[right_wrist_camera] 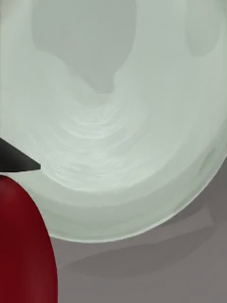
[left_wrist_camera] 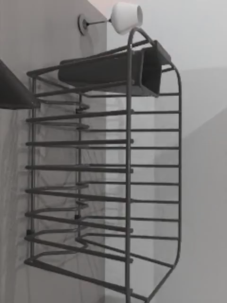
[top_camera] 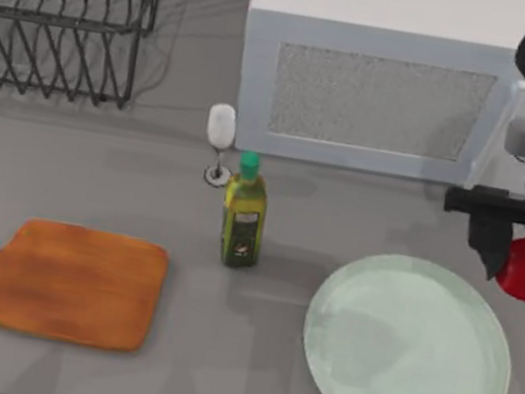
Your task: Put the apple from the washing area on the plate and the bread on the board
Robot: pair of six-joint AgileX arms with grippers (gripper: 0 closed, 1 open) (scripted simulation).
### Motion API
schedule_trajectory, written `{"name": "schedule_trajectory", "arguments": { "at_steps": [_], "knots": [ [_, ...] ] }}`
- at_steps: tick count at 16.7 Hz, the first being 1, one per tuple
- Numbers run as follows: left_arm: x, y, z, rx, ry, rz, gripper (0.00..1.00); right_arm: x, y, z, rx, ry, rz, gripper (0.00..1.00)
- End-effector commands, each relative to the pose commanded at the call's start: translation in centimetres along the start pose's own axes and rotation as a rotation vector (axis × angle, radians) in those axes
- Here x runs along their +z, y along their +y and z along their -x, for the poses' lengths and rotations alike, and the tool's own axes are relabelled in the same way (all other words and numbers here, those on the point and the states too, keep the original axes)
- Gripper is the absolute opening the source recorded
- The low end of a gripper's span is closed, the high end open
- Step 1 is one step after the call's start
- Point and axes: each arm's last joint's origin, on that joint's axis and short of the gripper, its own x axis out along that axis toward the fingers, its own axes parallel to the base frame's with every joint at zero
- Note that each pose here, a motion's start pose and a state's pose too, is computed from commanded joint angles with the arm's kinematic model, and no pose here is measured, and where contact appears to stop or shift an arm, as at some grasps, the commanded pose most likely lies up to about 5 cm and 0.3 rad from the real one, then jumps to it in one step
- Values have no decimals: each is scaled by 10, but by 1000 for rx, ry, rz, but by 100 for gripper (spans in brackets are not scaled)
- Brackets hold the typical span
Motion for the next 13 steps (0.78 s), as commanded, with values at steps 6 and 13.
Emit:
{"name": "schedule_trajectory", "arguments": {
  "at_steps": [6,13],
  "knots": [
    [0,0,0,0,0,0,100,-32,59,4,35,-18,84,0],
    [0,0,0,0,0,0,100,-35,64,4,40,-20,92,8]
  ]
}}
